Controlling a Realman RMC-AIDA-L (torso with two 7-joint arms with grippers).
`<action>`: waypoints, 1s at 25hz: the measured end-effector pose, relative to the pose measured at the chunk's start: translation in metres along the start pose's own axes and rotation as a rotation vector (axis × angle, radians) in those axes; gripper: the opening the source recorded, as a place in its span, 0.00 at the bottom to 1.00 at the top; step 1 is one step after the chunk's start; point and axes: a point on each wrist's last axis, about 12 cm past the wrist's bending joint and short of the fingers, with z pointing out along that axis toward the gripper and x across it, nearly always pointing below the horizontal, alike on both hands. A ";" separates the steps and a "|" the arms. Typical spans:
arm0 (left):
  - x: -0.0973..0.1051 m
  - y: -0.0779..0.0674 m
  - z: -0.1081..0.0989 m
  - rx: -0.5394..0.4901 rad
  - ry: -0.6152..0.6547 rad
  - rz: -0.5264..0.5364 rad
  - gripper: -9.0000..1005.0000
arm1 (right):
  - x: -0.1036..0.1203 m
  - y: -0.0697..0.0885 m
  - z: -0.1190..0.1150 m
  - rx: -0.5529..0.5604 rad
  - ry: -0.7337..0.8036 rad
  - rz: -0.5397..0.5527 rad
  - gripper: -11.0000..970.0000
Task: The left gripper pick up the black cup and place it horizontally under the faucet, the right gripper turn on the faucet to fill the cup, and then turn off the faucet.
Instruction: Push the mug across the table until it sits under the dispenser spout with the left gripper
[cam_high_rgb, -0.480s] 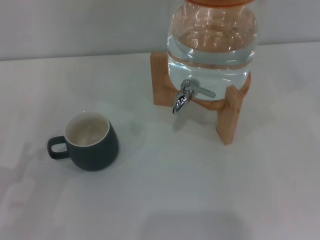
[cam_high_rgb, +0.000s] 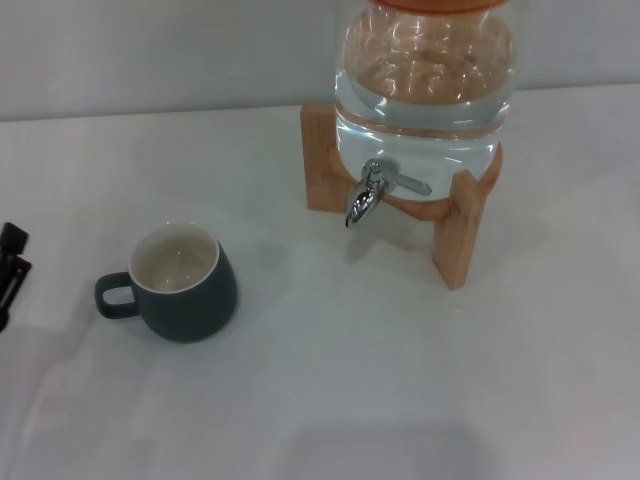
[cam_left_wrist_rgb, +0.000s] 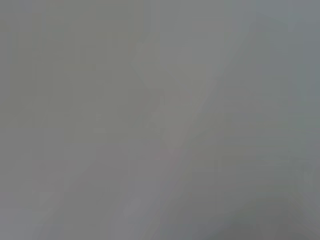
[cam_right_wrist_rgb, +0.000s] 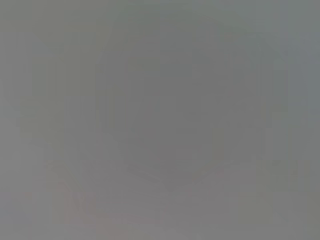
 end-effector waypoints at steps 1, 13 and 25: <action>0.001 -0.001 0.000 0.007 0.009 -0.001 0.88 | 0.000 0.000 0.000 0.000 0.000 -0.006 0.87; 0.021 -0.013 0.007 0.012 0.125 -0.026 0.87 | 0.001 0.004 0.006 -0.011 -0.004 -0.017 0.87; 0.028 -0.021 0.022 0.028 0.165 -0.048 0.88 | 0.002 0.002 0.006 0.003 -0.002 -0.020 0.87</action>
